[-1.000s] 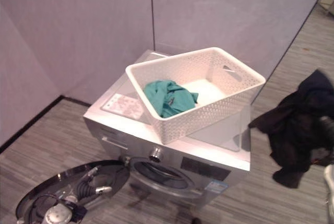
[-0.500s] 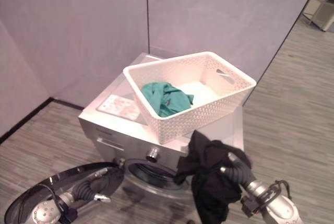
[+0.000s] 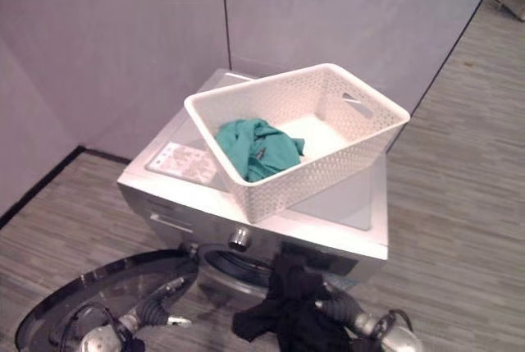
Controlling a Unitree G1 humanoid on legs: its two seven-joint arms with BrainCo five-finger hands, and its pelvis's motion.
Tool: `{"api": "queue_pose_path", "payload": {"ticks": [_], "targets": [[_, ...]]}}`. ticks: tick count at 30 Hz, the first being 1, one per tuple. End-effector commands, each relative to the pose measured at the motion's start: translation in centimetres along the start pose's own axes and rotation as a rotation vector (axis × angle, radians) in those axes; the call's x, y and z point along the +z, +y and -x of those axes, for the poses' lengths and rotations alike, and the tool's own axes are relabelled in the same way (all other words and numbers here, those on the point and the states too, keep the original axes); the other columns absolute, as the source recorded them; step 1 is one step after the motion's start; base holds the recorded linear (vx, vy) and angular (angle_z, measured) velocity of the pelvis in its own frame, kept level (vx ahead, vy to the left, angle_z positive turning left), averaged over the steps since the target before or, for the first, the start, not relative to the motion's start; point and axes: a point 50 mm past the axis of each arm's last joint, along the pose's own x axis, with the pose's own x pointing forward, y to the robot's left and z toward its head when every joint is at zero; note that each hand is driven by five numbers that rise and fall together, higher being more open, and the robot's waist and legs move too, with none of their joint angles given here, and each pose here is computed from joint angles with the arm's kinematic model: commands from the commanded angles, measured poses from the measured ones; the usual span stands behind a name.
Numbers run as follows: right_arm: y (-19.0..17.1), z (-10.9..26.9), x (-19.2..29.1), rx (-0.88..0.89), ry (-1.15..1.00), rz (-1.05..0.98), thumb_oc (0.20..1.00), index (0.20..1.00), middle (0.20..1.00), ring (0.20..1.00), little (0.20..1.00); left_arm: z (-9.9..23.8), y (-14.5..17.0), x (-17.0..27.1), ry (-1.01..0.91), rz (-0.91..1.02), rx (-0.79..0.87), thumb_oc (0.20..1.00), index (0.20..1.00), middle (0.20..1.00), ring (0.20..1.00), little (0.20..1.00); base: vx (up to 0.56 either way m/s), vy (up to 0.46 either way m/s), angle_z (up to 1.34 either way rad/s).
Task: Grab the laundry basket,head to the washer,open it,put in the laundry and shut it.
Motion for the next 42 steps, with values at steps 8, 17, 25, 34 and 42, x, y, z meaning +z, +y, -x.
{"api": "queue_pose_path", "payload": {"ticks": [8, 17, 25, 34, 42], "targets": [[-0.5, -7.9, 8.3, -0.082, -0.286, 0.23, 0.2, 0.2, 0.2, 0.2, 0.2, -3.2, 1.7, 4.8, -0.192, -0.058, 0.187, 1.0, 1.0, 1.0, 1.0, 1.0, -0.22, 0.015, 0.14], [-1.6, -7.6, 12.4, -0.095, -0.423, 0.249, 0.2, 0.2, 0.2, 0.2, 0.2, -5.0, 1.7, 10.8, -0.405, -0.151, 0.174, 1.0, 1.0, 1.0, 1.0, 1.0, -0.24, -0.282, -0.07], [-1.8, -6.6, 11.7, -0.126, -0.426, 0.212, 0.2, 0.2, 0.2, 0.2, 0.2, -5.1, -0.3, 13.0, -0.5, -0.131, 0.077, 1.0, 1.0, 1.0, 1.0, 1.0, 0.01, -0.055, 0.23], [-4.0, -6.7, 11.8, -0.349, -0.44, 0.221, 0.2, 0.2, 0.2, 0.2, 0.2, -4.4, -3.3, 12.7, -0.509, -0.184, -0.098, 1.0, 1.0, 1.0, 1.0, 1.0, 0.04, 0.044, 0.07], [-4.4, -9.1, 15.0, -0.417, -0.501, 0.24, 0.2, 0.2, 0.2, 0.2, 0.2, -4.8, -4.2, 14.4, -0.568, -0.117, -0.128, 1.0, 1.0, 1.0, 1.0, 1.0, -0.04, 0.031, 0.13]]}}
